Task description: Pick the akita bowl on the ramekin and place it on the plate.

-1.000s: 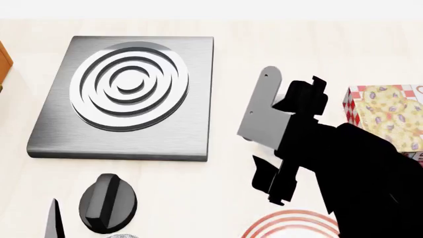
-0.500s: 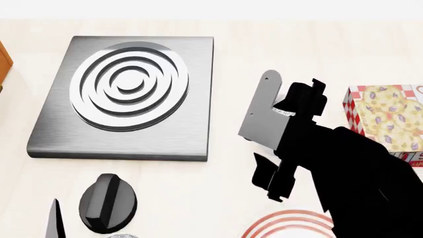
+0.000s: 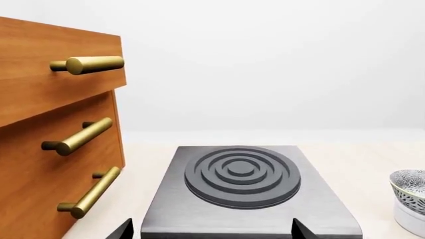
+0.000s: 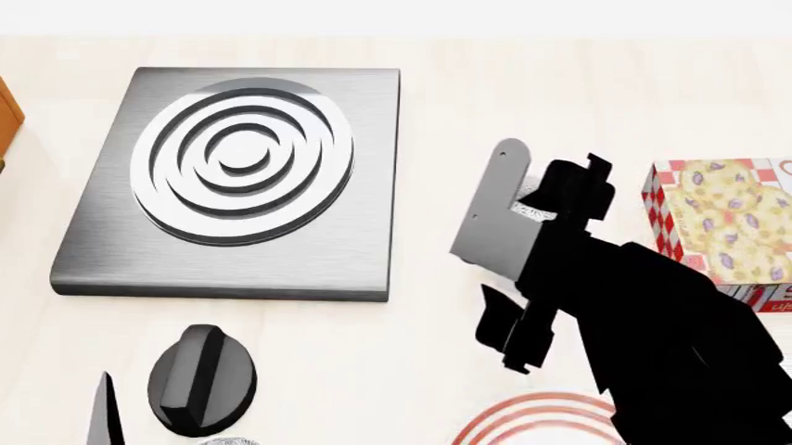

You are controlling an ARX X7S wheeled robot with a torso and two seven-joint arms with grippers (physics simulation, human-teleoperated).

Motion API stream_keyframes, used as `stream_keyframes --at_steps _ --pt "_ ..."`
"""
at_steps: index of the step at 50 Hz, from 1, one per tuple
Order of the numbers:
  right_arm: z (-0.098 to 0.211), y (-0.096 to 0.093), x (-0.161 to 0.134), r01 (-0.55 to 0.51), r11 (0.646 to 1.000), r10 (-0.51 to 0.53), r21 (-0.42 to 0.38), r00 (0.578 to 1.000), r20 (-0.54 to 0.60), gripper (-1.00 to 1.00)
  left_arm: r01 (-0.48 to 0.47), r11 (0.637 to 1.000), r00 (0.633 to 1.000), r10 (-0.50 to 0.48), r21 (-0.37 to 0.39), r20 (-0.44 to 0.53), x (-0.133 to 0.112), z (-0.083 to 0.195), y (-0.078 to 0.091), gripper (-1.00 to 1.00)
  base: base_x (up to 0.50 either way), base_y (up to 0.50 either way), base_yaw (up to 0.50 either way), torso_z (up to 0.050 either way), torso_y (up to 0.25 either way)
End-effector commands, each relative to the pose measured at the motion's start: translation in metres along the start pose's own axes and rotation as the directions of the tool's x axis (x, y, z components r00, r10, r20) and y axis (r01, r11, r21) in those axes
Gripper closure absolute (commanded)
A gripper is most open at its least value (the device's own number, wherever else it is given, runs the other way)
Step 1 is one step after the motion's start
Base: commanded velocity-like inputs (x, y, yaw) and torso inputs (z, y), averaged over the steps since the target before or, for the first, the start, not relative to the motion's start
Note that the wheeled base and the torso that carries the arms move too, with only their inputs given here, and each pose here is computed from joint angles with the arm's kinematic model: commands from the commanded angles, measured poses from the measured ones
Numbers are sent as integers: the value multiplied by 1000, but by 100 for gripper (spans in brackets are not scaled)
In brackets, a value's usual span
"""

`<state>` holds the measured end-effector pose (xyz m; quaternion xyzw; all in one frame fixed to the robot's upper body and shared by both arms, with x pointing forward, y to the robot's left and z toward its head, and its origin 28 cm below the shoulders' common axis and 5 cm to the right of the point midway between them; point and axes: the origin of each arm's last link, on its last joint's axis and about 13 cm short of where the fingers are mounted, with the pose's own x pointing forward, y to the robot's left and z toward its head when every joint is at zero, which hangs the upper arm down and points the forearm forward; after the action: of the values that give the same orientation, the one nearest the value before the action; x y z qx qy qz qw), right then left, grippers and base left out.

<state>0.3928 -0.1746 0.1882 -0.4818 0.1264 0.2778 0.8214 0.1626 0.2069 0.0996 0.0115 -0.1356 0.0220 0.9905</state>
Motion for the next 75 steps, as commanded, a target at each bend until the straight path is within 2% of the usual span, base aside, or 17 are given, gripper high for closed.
stream_keyframes --at_steps 1,29,30,53,59,75 --pt "-5 0 5 18 1000 -18 6 1000 -15 -100 1 1000 1000 -1 0 -2 0 0 0 -100 0 0 0 0 0" --pt "-6 7 18 24 999 -23 34 1000 -11 -100 -2 1000 1000 2 -3 -6 1 -1 0 -100 0 0 0 0 0" --pt "-6 7 17 24 999 -24 29 1000 -12 100 -2 1000 1000 2 -4 -5 1 -1 0 -100 0 0 0 0 0" --pt "-8 12 16 10 1000 -9 13 1000 -15 100 8 1000 1000 -8 0 -25 1 -4 -1 -100 0 0 0 0 0" --pt "-8 6 11 32 999 -32 1 999 -15 100 5 1000 1000 -5 1 -29 1 -5 -1 -100 0 0 0 0 0" --pt "0 -27 -25 96 995 -98 -37 994 -50 100 13 1000 999 -13 -13 -31 2 -5 -2 -100 0 0 0 0 0"
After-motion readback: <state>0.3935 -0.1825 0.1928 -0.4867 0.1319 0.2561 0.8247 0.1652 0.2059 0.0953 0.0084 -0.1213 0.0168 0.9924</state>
